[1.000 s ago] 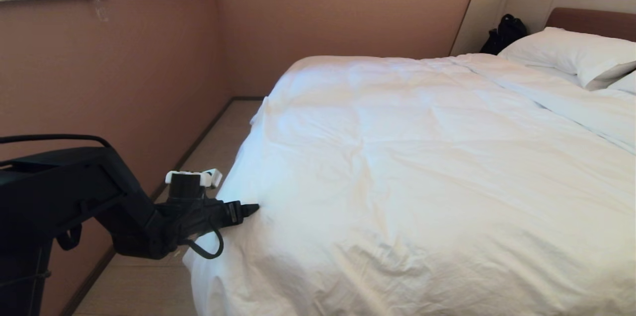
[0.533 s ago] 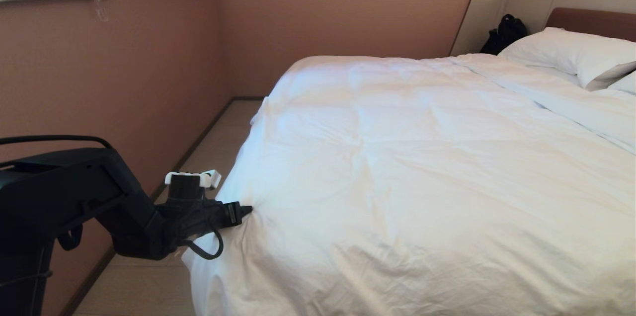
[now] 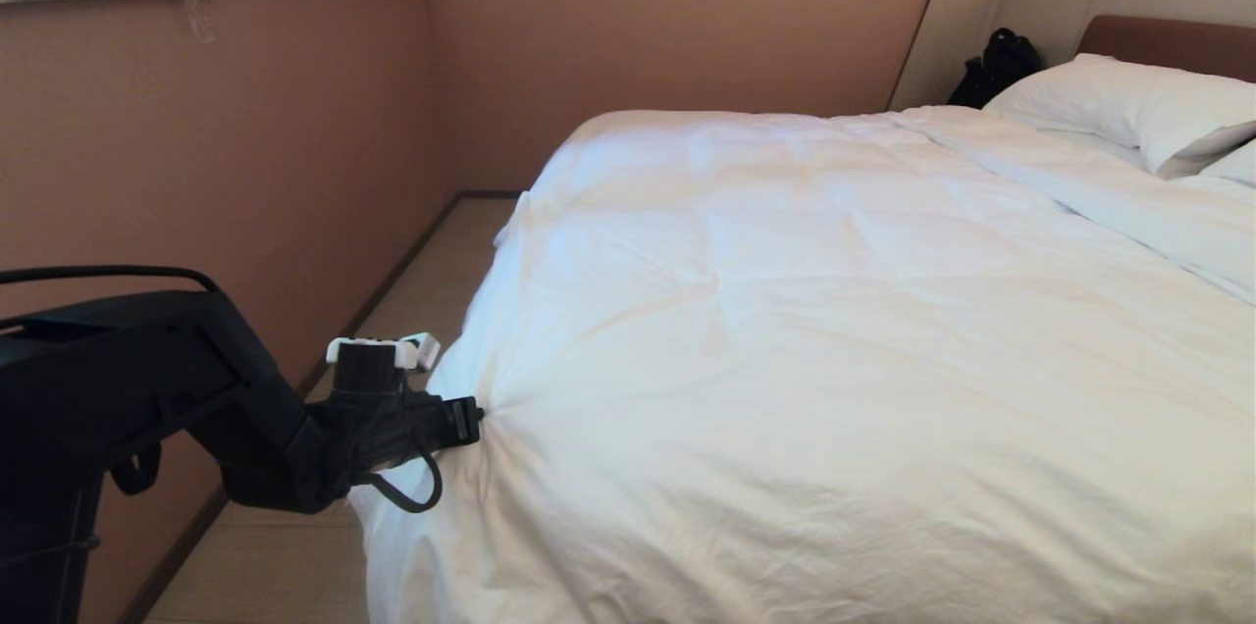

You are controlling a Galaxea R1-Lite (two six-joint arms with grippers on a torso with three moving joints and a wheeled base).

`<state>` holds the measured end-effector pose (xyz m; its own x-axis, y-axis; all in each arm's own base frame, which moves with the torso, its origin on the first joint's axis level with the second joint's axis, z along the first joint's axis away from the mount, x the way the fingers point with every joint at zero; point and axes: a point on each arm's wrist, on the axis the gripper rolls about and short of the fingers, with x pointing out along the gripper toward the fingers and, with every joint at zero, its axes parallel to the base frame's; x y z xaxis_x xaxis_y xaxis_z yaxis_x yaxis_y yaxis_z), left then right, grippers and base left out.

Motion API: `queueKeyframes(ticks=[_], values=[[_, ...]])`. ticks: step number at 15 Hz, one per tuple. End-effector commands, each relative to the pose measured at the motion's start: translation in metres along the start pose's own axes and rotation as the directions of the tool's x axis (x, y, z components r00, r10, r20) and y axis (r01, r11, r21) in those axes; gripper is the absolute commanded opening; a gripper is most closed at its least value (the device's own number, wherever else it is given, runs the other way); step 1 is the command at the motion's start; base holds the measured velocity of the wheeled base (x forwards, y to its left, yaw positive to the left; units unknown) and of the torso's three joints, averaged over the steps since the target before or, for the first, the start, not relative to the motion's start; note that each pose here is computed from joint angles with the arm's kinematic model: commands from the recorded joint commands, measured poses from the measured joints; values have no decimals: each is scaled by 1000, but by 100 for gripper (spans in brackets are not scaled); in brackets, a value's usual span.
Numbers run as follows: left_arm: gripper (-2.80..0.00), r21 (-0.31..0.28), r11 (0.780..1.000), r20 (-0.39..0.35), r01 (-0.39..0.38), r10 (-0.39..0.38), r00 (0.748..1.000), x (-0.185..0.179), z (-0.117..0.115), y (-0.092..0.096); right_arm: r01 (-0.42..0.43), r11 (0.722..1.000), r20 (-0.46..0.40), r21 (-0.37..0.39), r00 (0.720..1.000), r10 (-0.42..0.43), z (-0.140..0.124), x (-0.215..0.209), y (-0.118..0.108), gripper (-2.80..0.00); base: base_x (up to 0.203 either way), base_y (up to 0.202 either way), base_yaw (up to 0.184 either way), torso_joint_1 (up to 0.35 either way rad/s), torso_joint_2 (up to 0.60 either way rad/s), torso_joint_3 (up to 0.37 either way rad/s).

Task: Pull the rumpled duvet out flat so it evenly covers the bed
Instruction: Flatten the corners of the folded blanket

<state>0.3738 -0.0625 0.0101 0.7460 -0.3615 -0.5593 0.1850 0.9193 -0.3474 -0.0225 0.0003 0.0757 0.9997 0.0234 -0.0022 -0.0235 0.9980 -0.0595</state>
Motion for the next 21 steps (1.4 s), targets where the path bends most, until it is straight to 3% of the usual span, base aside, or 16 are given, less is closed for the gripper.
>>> queueKeyframes(ticks=[1, 2, 3, 5, 6, 7, 21], values=[[-280, 19, 1000, 1, -11, 11, 1000, -1, -1, 0, -1, 1000, 1, 0, 1000, 1, 0, 0, 0, -280, 0, 0, 0, 0, 0, 0], [-280, 28, 999, 3, -21, 20, 1000, -1, -1, 0, -1, 1000, 1, 0, 1000, 1, 0, 0, 0, -280, 0, 0, 0, 0, 0, 0], [-280, 55, 995, 18, -80, 79, 997, -1, -1, 2, -1, 1000, 1, 0, 1000, 1, 0, 0, 0, -280, 0, 0, 0, 0, 0, 0], [-280, 86, 991, 17, -101, 100, 995, -2, -2, 2, -1, 1000, 1, 0, 1000, 1, 0, 0, 0, -280, 0, 0, 0, 0, 0, 0], [-280, 152, 982, -7, -112, 115, 993, -7, -9, 3, -1, 1000, 1, 0, 1000, 1, 0, 0, 0, -280, 0, 0, 0, 0, 0, 0], [-280, 163, 980, -20, -117, 122, 992, -9, -12, 3, -1, 1000, 2, 0, 1000, 1, 0, 0, 0, -280, 0, 0, 0, 0, 0, 0], [-280, 107, 960, -41, -260, 266, 963, -32, -21, 29, -1, 1000, 1, 0, 1000, 1, 0, 0, 0, -280, 0, 0, 0, 0, 0, 0]])
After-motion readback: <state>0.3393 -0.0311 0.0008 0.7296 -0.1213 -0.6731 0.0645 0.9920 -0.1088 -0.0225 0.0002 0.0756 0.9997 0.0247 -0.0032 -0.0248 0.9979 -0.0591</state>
